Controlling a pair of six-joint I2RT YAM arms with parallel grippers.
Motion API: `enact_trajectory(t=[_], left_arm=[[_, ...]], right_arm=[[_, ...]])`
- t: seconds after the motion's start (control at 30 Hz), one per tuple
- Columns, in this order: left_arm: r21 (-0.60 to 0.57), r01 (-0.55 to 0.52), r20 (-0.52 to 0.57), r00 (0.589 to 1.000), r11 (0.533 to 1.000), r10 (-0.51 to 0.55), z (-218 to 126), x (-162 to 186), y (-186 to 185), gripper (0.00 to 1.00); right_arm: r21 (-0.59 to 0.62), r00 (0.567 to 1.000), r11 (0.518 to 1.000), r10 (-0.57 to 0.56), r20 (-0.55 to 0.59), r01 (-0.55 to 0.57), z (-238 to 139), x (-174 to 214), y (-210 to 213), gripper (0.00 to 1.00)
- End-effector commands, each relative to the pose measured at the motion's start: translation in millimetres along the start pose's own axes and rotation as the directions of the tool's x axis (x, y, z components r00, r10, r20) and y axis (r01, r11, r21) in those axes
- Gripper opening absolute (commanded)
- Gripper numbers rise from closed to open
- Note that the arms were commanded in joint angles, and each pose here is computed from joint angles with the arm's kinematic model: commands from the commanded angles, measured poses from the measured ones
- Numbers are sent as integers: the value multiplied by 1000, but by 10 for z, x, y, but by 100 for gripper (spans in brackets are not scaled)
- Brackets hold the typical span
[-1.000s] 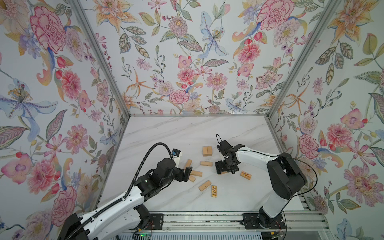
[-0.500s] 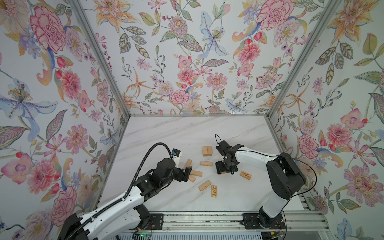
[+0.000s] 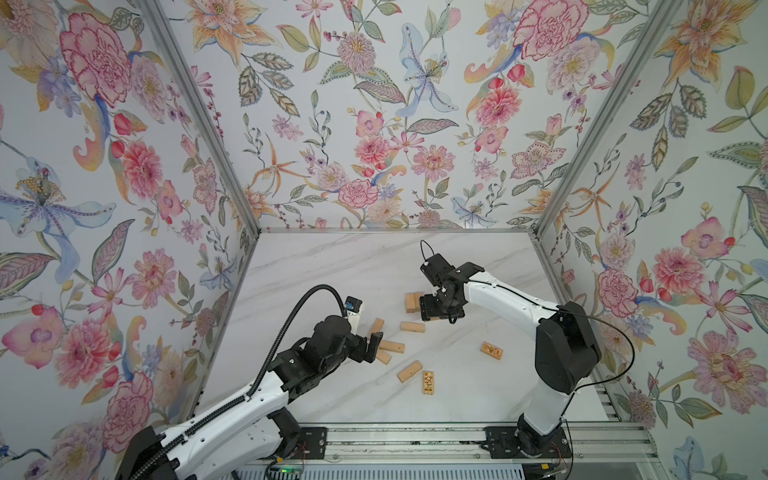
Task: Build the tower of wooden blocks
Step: 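Grasp the flat block with right gripper and carry it over the pair, then lower the held block crosswise onto the two upright blocks and release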
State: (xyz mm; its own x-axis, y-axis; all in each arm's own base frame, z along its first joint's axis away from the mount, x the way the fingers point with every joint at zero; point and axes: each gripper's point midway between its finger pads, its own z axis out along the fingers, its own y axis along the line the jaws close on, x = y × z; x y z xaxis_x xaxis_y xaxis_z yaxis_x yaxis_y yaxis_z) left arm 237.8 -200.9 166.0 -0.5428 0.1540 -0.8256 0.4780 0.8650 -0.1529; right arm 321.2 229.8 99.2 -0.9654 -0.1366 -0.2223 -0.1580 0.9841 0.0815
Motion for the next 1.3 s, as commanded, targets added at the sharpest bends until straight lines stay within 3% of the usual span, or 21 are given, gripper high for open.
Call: enact_trajectory(t=[0.0, 0.47, 1.27], left_arm=[[-26, -26, 33, 999, 999, 26, -19, -175, 69, 99], [-81, -1, 26, 1000, 997, 4, 23, -303, 501, 99], [-73, -33, -7, 999, 997, 32, 137, -387, 676, 99]], right_arm=[[35, 999, 999, 29, -31, -27, 17, -93, 46, 63], [72, 996, 994, 85, -38, -82, 311, -613, 278, 64], [96, 991, 989, 123, -59, -117, 566, -766, 360, 64]])
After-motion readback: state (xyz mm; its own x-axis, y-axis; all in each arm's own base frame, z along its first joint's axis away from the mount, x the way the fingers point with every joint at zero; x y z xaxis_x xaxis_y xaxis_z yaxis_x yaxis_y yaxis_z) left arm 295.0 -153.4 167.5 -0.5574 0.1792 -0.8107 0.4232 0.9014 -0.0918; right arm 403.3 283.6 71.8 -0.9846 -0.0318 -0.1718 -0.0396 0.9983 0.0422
